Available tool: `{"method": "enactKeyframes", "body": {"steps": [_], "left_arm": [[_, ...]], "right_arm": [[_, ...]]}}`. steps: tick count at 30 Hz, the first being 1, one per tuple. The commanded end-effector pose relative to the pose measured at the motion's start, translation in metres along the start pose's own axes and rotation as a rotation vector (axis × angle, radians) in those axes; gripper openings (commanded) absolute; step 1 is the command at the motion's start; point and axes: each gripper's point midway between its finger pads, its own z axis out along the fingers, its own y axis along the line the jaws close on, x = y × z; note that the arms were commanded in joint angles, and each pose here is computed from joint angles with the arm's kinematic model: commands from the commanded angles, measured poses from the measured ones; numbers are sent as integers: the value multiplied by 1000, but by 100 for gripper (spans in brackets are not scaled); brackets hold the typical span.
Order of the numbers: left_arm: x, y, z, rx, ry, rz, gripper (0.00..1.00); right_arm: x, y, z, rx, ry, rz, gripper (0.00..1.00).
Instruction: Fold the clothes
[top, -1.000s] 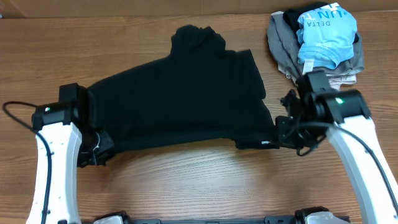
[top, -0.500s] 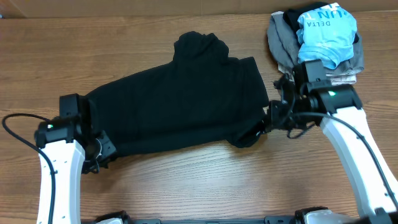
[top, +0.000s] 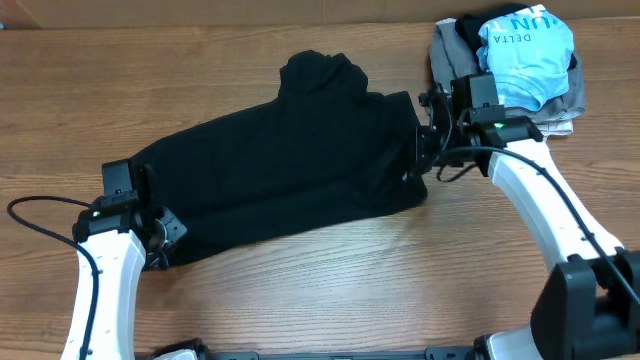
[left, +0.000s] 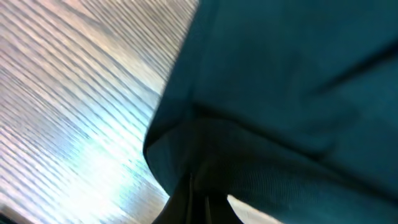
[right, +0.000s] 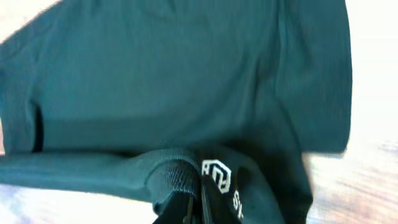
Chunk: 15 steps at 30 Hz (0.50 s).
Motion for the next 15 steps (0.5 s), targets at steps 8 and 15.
{"method": "enactKeyframes", "body": {"steps": [8, 15], "left_arm": [[-24, 2, 33, -66, -46, -65, 4], [-27, -3, 56, -83, -23, -60, 4]], "right_arm": [[-24, 2, 27, -26, -71, -75, 4], [-26, 6, 54, -9, -71, -116, 4]]}}
